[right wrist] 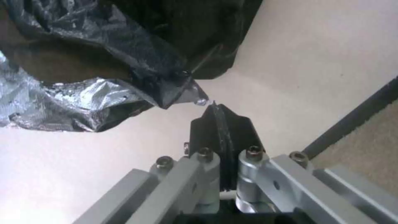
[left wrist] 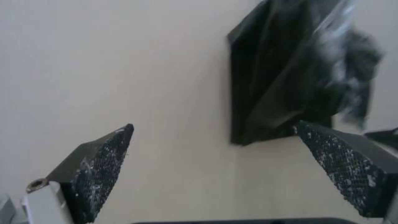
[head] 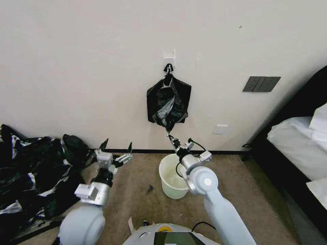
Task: Place a trash bag onto the trash bin.
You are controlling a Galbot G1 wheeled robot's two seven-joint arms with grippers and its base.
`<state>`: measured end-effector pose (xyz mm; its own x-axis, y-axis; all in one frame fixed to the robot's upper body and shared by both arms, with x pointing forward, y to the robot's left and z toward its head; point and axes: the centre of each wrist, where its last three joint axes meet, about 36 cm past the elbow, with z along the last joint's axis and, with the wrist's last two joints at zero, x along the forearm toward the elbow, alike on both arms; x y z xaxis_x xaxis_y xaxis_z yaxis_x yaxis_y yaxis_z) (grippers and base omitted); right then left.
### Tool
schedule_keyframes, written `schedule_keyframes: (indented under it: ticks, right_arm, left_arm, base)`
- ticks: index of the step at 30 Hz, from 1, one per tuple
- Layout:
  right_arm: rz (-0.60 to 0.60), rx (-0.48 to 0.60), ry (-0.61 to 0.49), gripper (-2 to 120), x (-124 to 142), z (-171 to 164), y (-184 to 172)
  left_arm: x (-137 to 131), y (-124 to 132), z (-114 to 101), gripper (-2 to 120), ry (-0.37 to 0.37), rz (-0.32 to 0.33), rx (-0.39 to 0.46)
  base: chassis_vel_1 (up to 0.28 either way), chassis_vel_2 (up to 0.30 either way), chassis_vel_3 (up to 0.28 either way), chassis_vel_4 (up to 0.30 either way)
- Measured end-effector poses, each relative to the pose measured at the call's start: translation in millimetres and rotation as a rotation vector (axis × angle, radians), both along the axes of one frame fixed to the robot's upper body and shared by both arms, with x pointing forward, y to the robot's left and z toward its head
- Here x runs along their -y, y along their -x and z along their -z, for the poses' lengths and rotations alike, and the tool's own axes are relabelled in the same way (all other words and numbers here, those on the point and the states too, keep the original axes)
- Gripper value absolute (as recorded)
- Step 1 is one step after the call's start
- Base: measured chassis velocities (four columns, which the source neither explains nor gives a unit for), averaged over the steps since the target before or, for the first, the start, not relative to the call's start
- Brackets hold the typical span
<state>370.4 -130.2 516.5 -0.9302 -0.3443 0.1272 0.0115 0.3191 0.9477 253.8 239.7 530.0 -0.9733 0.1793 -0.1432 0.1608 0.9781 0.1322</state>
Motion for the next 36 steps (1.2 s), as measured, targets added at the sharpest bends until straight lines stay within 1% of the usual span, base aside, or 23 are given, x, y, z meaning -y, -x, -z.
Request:
schedule_keyframes:
  ticks: [2,3,5,6,7,8,10,11,13,14,15,17,18,19,21,22,23,25,26,29,32,36]
  right_arm:
    - [0.005,0.010,0.018,0,-3,2,-2]
    - [0.005,0.010,0.018,0,-3,2,-2]
    - [0.012,0.037,0.046,0,-9,3,-8]
    - [0.015,0.048,0.055,0,-10,3,-10]
    - [0.015,0.048,0.055,0,-10,3,-10]
    - [0.016,0.067,0.070,0,-14,3,-14]
    - [0.012,0.093,0.092,0,-20,0,-20]
    - [0.012,0.093,0.092,0,-20,0,-20]
    - [0.005,0.110,0.103,0,-24,-2,-26]
    - [0.000,0.117,0.108,0,-25,-4,-30]
    - [0.000,0.117,0.108,0,-25,-4,-30]
    - [-0.002,0.124,0.113,0,-26,-5,-33]
    - [-0.002,0.124,0.113,0,-26,-5,-33]
    - [-0.003,0.125,0.116,0,-26,-5,-33]
    - [-0.005,0.124,0.116,0,-26,-4,-33]
    - [-0.005,0.124,0.116,0,-26,-4,-33]
    - [-0.005,0.122,0.116,0,-26,-4,-32]
    - [-0.001,0.123,0.115,0,-24,-3,-33]
    - [-0.001,0.123,0.115,0,-24,-3,-33]
    - [0.006,0.126,0.115,0,-21,-4,-34]
    - [0.007,0.130,0.115,0,-21,-5,-35]
    - [0.011,0.131,0.111,0,-20,-5,-37]
  left_arm:
    - [-5,-14,-8,100,-0.028,0.067,-0.005]
    - [-5,-14,-8,100,-0.028,0.067,-0.005]
    - [-9,-35,-16,100,-0.050,0.131,-0.001]
    - [-9,-43,-20,100,-0.057,0.147,0.008]
    - [-9,-43,-20,100,-0.057,0.147,0.008]
    - [-10,-57,-27,100,-0.065,0.170,0.031]
    - [-9,-77,-37,100,-0.074,0.191,0.051]
    - [-9,-77,-37,100,-0.074,0.191,0.051]
    - [-6,-94,-44,100,-0.076,0.211,0.062]
    - [-1,-107,-49,100,-0.079,0.224,0.065]
    - [-1,-107,-49,100,-0.079,0.224,0.065]
    - [10,-124,-57,100,-0.081,0.250,0.075]
    - [10,-124,-57,100,-0.081,0.250,0.075]
    - [18,-135,-60,100,-0.088,0.273,0.082]
    - [32,-150,-65,100,-0.093,0.294,0.074]
    - [32,-150,-65,100,-0.093,0.294,0.074]
    - [39,-159,-67,100,-0.092,0.298,0.065]
    - [47,-178,-71,100,-0.107,0.286,0.060]
    - [47,-178,-71,100,-0.107,0.286,0.060]
    - [58,-196,-79,100,-0.133,0.261,0.050]
    - [64,-201,-82,100,-0.149,0.258,0.038]
    - [73,-205,-81,100,-0.163,0.274,0.025]
  base:
    - [0.000,0.000,0.000,0.000]
    - [0.000,0.000,0.000,0.000]
    - [0.000,0.000,0.000,0.000]
    - [0.000,0.000,0.000,0.000]
    - [0.000,0.000,0.000,0.000]
    - [0.000,0.000,0.000,0.000]
    - [0.000,0.000,0.000,0.000]
    - [0.000,0.000,0.000,0.000]
    - [0.000,0.000,0.000,0.000]
    - [0.000,0.000,0.000,0.000]
    - [0.000,0.000,0.000,0.000]
    - [0.000,0.000,0.000,0.000]
    - [0.000,0.000,0.000,0.000]
    - [0.000,0.000,0.000,0.000]
    - [0.000,0.000,0.000,0.000]
    - [0.000,0.000,0.000,0.000]
    - [0.000,0.000,0.000,0.000]
    - [0.000,0.000,0.000,0.000]
    - [0.000,0.000,0.000,0.000]
    - [0.000,0.000,0.000,0.000]
    - [0.000,0.000,0.000,0.000]
    - [0.000,0.000,0.000,0.000]
